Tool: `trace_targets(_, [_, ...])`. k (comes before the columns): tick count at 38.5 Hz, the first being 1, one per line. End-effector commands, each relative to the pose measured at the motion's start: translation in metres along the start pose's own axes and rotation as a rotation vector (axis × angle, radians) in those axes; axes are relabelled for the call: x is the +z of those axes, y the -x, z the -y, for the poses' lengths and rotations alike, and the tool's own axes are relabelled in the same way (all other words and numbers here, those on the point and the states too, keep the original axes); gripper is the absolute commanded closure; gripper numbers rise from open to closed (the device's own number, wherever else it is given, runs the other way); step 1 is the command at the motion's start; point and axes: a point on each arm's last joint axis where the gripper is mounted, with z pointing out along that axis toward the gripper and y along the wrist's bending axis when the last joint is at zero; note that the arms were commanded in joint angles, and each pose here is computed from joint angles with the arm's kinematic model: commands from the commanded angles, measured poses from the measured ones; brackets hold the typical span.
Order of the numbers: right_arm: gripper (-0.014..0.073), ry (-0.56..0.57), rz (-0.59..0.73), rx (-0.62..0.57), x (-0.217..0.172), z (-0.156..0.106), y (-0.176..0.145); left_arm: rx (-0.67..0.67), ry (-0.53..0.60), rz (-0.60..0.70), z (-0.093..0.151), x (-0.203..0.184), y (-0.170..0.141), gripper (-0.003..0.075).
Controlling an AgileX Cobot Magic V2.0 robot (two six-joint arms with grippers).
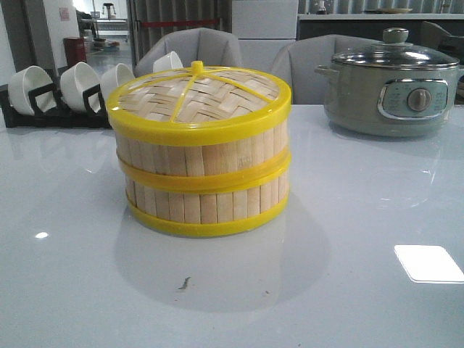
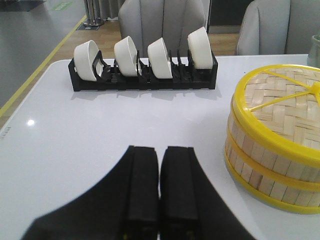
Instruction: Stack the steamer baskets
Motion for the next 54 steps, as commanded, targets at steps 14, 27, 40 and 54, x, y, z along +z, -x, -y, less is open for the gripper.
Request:
trace_targets(14, [0.0543,0.008,0.109,-0.018,-0.003,-0.001,0.017,0.047,0.011,0.189,-0.001,-0.007,0.018,0.0627])
trace_targets(27, [0.0543,0.008,0.109,-0.018,-0.003,-0.001,0.017,-0.040,0.036,0.429,-0.005,-0.012,-0.036,0.0627])
trace_targets(40, [0.0543,0.008,0.109,-0.018,-0.003,-0.001,0.017,-0.081,0.067,0.455,-0.008,-0.014,-0.087,0.0627])
trace_targets(54, [0.0543,0.008,0.109,-0.018,-0.003,-0.001,0.017,-0.071,0.063,0.484,-0.007,-0.023,-0.094,0.0627])
